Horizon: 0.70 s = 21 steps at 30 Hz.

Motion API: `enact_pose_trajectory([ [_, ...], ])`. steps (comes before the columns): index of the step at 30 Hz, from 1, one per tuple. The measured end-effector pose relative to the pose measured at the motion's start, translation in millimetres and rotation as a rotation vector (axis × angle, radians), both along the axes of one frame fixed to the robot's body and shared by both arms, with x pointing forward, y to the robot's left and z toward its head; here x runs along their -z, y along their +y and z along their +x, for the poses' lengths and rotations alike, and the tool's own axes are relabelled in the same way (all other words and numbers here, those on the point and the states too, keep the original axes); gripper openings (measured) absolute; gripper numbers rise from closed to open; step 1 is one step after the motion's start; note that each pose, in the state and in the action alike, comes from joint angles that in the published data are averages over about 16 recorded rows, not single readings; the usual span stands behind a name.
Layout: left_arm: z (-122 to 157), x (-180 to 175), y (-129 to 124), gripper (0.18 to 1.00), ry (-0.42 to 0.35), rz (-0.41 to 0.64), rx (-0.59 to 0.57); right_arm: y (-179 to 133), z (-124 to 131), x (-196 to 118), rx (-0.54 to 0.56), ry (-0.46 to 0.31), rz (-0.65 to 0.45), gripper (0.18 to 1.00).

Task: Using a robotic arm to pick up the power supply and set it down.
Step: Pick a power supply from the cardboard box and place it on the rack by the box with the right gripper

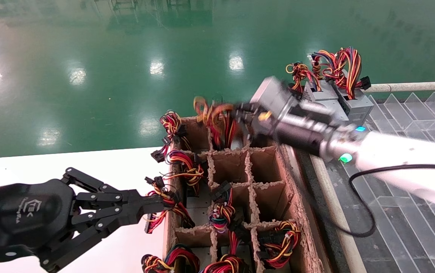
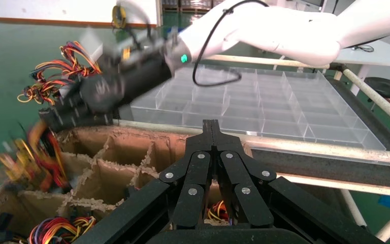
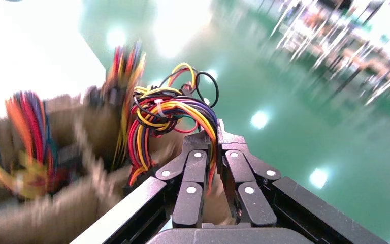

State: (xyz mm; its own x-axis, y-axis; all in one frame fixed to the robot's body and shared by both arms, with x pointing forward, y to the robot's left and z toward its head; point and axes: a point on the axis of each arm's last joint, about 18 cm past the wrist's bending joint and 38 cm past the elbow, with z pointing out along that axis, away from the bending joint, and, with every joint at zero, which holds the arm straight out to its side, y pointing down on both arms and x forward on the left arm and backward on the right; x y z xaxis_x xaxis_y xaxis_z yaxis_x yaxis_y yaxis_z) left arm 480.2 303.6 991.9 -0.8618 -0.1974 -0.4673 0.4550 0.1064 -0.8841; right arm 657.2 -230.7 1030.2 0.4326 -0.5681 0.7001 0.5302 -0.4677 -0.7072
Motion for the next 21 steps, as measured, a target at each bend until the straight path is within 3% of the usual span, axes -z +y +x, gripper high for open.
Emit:
enact_pose_trajectory([
  [10,0,0,0,0.191,0.000,0.000,0.000,-33,-52,-70,-0.055,-0.223,0.150,0.198],
  [21,0,0,0,0.191,0.000,0.000,0.000,-100,-101,-128,0.060,-0.449,0.194,0.197],
])
